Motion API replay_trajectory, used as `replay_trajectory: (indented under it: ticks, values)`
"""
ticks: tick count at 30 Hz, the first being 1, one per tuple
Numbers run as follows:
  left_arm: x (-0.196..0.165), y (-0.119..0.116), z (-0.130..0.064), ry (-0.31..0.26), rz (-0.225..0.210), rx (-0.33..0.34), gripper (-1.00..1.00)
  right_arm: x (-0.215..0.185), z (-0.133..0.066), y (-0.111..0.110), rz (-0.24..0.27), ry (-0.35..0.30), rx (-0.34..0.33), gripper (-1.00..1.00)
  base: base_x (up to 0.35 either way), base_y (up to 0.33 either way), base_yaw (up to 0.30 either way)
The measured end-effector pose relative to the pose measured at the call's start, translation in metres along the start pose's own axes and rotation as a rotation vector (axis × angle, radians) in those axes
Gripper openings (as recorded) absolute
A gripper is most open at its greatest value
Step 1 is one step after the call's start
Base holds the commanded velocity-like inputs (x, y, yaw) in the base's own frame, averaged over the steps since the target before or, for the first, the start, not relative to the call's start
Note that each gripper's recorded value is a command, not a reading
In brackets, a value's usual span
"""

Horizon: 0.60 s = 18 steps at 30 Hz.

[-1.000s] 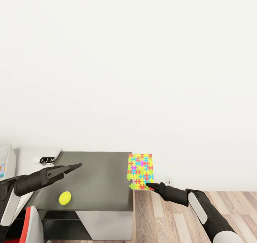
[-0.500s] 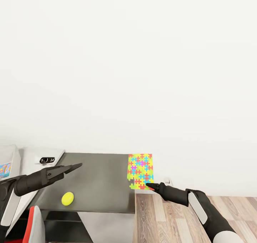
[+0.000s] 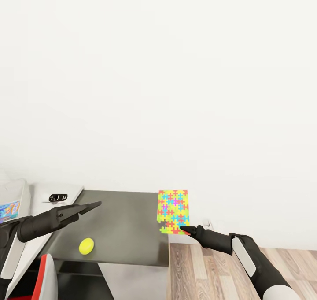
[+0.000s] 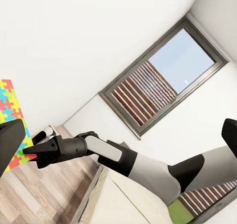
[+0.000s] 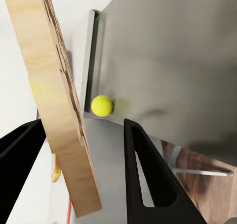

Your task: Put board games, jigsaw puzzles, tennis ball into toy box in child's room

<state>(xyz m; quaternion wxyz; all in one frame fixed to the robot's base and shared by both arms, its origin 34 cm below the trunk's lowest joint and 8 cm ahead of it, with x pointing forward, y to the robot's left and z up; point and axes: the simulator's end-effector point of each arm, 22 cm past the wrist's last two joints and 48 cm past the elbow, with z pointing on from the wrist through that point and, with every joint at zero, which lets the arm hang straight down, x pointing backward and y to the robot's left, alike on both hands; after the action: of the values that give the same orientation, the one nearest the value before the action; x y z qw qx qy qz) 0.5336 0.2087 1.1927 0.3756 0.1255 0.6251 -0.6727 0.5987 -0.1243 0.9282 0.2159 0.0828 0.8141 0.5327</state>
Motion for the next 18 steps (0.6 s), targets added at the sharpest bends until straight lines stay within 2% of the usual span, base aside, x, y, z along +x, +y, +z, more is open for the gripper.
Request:
replay_trajectory:
  ticks: [18]
  values:
    - [-0.004,-0.013,0.001,-0.002,0.027,0.01,1.0,-0.005,-0.004,0.012,-0.025,-0.011,-0.009,-1.0,0.0,0.0,0.067]
